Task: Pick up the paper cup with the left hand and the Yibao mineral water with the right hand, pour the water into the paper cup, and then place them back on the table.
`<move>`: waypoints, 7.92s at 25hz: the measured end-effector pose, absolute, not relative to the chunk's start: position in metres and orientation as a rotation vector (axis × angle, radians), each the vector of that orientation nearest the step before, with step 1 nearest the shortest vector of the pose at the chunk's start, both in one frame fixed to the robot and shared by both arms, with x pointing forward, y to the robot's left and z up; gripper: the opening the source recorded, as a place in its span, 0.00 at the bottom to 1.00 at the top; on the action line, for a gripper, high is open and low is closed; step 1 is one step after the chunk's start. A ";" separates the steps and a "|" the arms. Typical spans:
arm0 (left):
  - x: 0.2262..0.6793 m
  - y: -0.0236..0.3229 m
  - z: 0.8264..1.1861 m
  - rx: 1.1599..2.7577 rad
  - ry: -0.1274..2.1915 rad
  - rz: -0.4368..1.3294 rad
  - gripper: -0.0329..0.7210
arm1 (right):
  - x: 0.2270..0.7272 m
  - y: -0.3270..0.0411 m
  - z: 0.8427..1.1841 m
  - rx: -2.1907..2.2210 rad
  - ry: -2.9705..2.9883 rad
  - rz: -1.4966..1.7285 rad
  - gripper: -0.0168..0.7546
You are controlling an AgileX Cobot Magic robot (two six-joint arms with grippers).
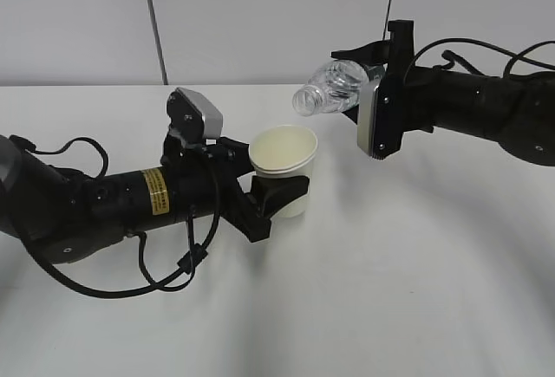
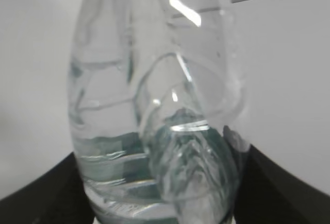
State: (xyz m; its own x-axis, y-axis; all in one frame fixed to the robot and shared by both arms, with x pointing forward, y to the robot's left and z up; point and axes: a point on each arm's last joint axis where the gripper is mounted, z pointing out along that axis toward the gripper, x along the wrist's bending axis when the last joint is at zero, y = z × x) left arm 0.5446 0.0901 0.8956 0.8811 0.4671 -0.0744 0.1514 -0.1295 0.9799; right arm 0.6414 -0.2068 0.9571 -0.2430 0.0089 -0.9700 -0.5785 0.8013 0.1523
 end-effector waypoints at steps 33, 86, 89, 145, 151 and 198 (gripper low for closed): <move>0.544 0.077 0.900 1.697 0.451 0.289 0.63 | 0.641 -0.207 0.957 -0.503 1.719 0.537 0.67; 0.543 0.076 0.897 1.730 0.455 0.288 0.63 | 0.642 -0.208 0.958 -0.562 1.678 0.463 0.67; 0.543 0.076 0.897 1.731 0.455 0.288 0.63 | 0.643 -0.208 0.959 -0.556 1.677 0.463 0.67; 0.544 0.077 0.896 1.739 0.459 0.289 0.63 | 0.643 -0.208 0.961 -0.598 1.643 0.414 0.67; 0.543 0.076 0.896 1.739 0.458 0.288 0.63 | 0.643 -0.208 0.961 -0.601 1.641 0.412 0.67; 0.550 0.080 0.896 1.713 0.568 0.326 0.63 | 0.644 -0.209 0.960 0.309 1.859 1.122 0.67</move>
State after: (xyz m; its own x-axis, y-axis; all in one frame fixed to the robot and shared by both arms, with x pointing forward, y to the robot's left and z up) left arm 0.5503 0.0805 0.8960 0.8395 0.5358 -0.0901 0.1930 -0.1390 0.9713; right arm 0.6435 -0.2091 0.9596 -0.5516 0.6050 -0.5742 -0.2265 0.5539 0.8012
